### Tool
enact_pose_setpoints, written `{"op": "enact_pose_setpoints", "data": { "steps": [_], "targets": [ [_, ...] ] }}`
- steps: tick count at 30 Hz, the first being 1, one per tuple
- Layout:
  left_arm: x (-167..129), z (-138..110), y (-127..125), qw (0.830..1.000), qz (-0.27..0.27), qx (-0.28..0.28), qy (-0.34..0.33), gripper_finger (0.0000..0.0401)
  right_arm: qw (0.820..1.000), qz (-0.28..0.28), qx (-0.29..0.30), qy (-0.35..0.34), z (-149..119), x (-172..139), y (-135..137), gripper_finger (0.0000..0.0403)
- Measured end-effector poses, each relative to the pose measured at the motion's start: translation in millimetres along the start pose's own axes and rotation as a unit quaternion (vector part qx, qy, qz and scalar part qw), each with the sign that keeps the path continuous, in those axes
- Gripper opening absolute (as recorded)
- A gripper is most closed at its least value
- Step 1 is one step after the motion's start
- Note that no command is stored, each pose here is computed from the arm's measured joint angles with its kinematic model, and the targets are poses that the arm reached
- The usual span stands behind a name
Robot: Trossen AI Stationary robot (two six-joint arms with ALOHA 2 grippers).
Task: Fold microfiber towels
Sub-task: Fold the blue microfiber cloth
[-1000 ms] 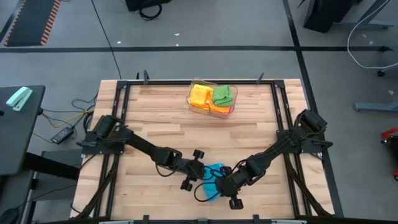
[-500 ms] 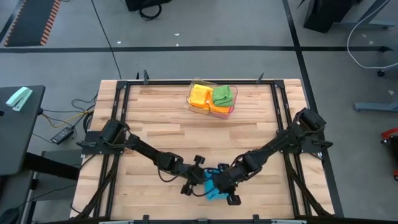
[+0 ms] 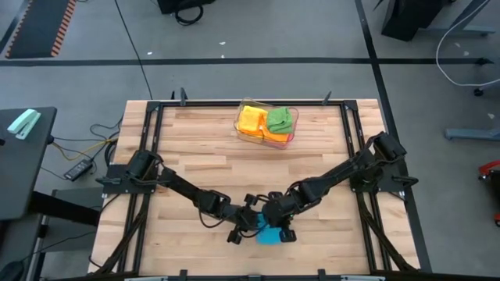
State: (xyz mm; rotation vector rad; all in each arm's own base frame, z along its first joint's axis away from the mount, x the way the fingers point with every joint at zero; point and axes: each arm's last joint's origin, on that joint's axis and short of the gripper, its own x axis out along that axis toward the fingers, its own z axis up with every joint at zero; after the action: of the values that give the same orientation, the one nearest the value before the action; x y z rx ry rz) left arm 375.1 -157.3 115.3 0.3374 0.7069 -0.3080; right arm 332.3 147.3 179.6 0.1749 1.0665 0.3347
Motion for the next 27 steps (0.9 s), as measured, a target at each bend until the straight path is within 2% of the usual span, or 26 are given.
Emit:
{"op": "enact_pose_setpoints", "data": {
  "steps": [8, 14, 27],
  "targets": [
    [0, -1, 0, 1.000, -0.001, -0.001, 0.004, 0.0068, 1.000, -0.014, -0.015, -0.002, -8, 6, -21, 0.0006],
    [0, -1, 0, 1.000, -0.001, -0.001, 0.003, 0.0069, 0.999, -0.027, -0.025, -0.030, -16, 12, -32, 0.0011],
    [-1, -1, -1, 1.000, -0.001, -0.003, 0.005, 0.0068, 0.996, -0.085, -0.026, -0.021, -34, 19, -42, 0.0099]
  ]
}}
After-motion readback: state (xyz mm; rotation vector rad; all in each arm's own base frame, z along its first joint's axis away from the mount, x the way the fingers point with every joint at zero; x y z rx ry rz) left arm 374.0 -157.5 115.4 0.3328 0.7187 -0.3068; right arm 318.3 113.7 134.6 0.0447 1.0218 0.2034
